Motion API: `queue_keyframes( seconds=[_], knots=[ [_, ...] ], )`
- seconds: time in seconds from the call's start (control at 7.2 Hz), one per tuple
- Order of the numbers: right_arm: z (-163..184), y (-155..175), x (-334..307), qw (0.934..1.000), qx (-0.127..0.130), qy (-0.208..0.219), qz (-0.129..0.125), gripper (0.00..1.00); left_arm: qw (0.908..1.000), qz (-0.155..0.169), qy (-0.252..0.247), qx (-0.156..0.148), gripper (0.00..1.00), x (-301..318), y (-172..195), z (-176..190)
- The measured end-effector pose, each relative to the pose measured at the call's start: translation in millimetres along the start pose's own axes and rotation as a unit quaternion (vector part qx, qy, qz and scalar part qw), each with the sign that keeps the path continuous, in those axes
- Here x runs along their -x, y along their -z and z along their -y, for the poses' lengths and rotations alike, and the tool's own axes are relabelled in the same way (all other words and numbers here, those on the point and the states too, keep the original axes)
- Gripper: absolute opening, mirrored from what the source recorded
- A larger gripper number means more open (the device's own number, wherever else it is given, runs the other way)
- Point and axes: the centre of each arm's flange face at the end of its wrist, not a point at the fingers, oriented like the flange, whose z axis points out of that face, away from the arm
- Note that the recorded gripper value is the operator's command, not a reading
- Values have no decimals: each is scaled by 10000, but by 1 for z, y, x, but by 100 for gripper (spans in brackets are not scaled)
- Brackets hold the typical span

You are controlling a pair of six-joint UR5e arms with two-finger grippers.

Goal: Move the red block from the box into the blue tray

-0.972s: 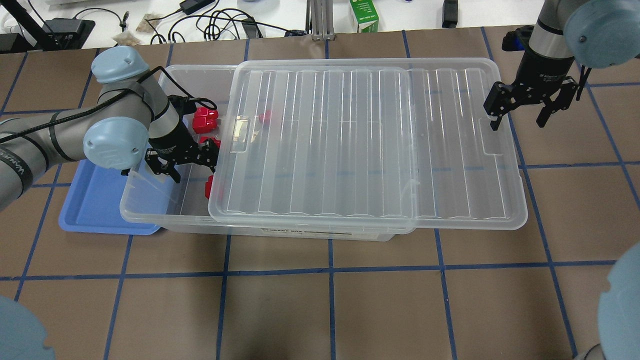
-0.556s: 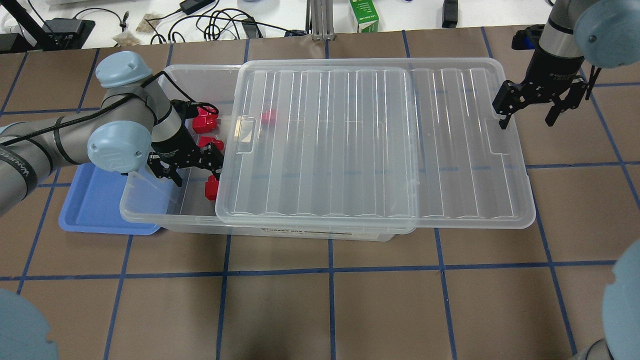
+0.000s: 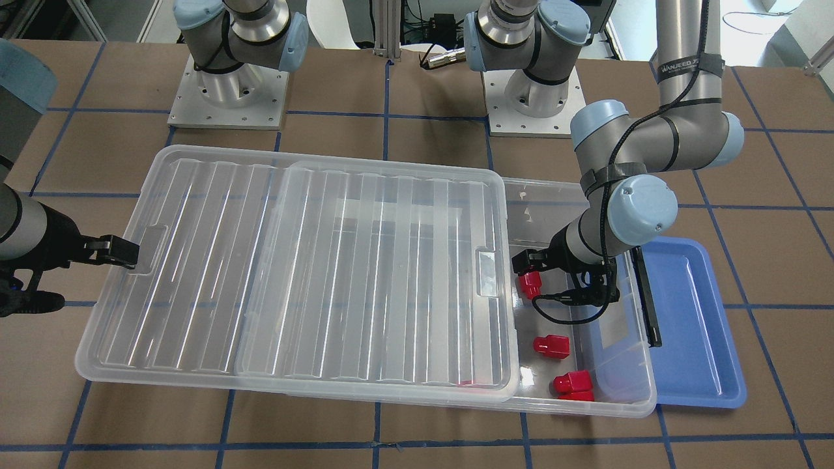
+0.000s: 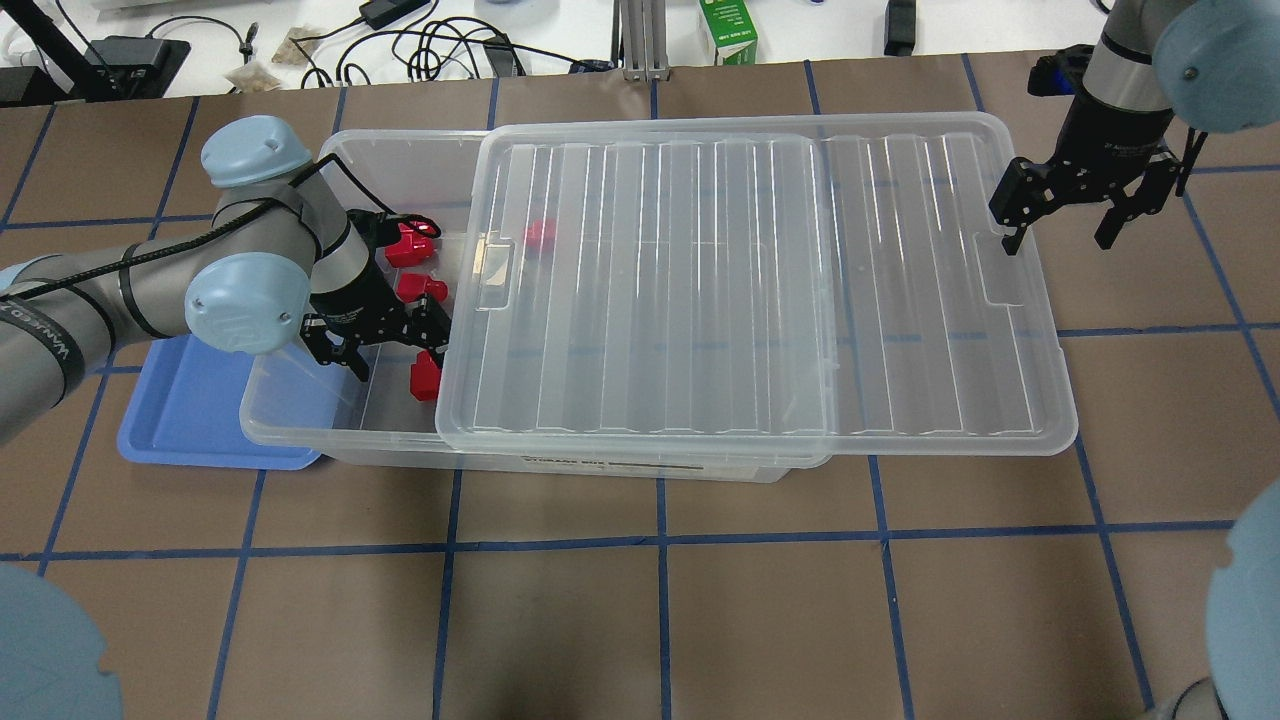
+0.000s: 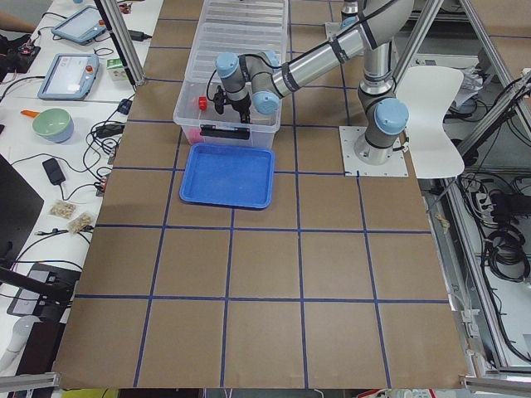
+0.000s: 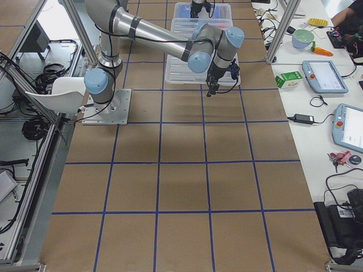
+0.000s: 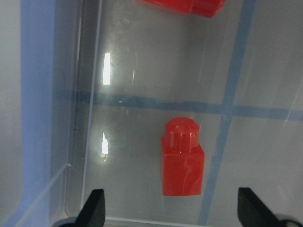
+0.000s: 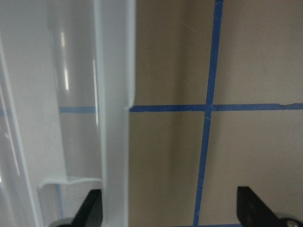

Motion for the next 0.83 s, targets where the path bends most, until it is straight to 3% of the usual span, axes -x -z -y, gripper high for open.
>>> queue_keyframes(
  seconds=[0.69, 0.83],
  knots=[
    [-3, 8, -2, 9999, -29, 12, -96, 100, 9999, -16, 115, 121, 98, 0, -17, -3],
    [-6, 19, -1, 9999, -119, -20, -91, 100, 9998, -33, 115, 151, 87, -1, -21, -2]
  ],
)
